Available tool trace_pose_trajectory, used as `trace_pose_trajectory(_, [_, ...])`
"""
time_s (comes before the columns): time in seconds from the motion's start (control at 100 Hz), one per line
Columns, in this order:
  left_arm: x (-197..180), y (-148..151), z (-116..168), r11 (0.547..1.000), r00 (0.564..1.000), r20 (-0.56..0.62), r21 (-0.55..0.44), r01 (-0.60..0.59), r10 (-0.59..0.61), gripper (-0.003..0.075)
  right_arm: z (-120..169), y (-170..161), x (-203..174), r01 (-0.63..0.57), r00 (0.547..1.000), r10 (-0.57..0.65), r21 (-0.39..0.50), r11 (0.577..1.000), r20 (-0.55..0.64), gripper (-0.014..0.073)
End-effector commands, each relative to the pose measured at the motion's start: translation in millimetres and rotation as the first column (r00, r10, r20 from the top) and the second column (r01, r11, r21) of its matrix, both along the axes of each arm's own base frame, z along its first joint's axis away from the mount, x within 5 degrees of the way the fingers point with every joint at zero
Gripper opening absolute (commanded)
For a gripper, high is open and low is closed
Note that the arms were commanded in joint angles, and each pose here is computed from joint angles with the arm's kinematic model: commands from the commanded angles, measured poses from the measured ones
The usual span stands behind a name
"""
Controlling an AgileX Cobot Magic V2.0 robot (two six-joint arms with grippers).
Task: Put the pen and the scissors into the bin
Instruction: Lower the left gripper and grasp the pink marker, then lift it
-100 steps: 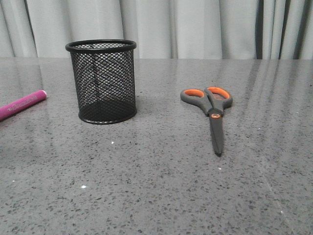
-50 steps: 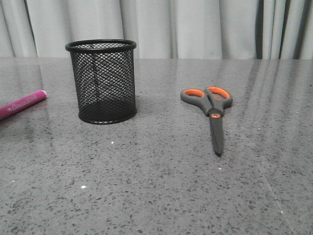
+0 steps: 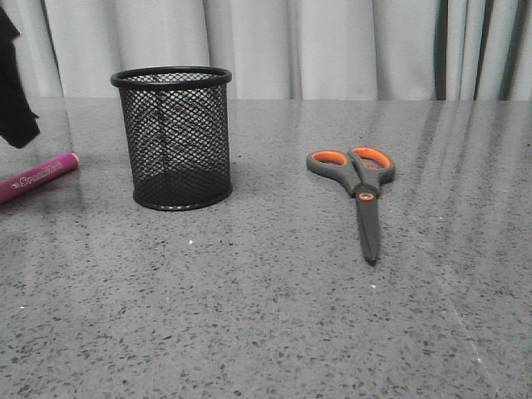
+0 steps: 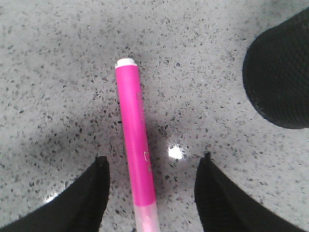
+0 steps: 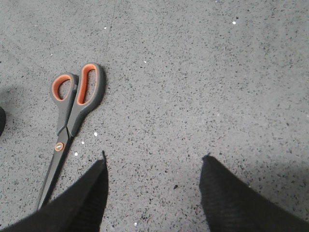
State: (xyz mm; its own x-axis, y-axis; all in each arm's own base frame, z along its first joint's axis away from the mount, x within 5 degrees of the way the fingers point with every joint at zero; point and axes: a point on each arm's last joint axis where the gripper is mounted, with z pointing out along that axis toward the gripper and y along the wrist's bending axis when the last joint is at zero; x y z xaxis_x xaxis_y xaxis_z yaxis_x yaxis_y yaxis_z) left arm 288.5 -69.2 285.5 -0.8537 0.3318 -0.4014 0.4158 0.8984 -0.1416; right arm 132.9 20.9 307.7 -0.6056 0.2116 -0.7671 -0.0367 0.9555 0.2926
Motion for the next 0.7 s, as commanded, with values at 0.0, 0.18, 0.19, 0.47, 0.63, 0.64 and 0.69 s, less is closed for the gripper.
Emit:
trace_pose_trajectory(0.0, [5.6,-3.3,14.5,1.000,0.998,0.061,-0.009,-0.009,0.009,0.0366,14.2,-1.6,4.1,0.017,0.997,-0.017,0.002,1.000,0.076,0.0379])
trace_pose_trajectory(0.18, [16.0,-5.2,7.8,1.000,0.999,0.044,-0.008,-0.012,0.013,0.0366,14.2,-1.6,4.1,0.017,0.997,-0.017,0.002,1.000,0.076,0.0379])
trace_pose_trajectory(0.19, [16.5,-5.3,6.8,1.000,0.999,0.041,-0.008,-0.012,0.012,0.0366,14.2,-1.6,4.1,0.017,0.997,-0.017,0.002,1.000,0.076,0.0379])
trace_pose_trajectory(0.47, [24.0,-6.4,-5.2,1.000,1.000,0.016,-0.002,-0.016,0.016,0.0366,14.2,-1.6,4.1,0.017,0.997,-0.017,0.002,1.000,0.076,0.0379])
trace_pose_trajectory(0.63, [28.4,-7.0,-12.3,1.000,1.000,0.004,0.001,-0.019,0.019,0.0366,14.2,-1.6,4.1,0.017,0.997,-0.017,0.002,1.000,0.076,0.0379])
trace_pose_trajectory(0.64, [28.8,-7.1,-13.1,1.000,1.000,0.001,0.002,-0.019,0.019,0.0365,14.2,-1.6,4.1,0.017,0.997,-0.017,0.002,1.000,0.076,0.0379])
trace_pose_trajectory(0.69, [29.8,-7.3,-15.4,1.000,1.000,-0.006,0.003,-0.019,0.019,0.0365,14.2,-1.6,4.1,0.017,0.997,-0.017,0.002,1.000,0.075,0.0379])
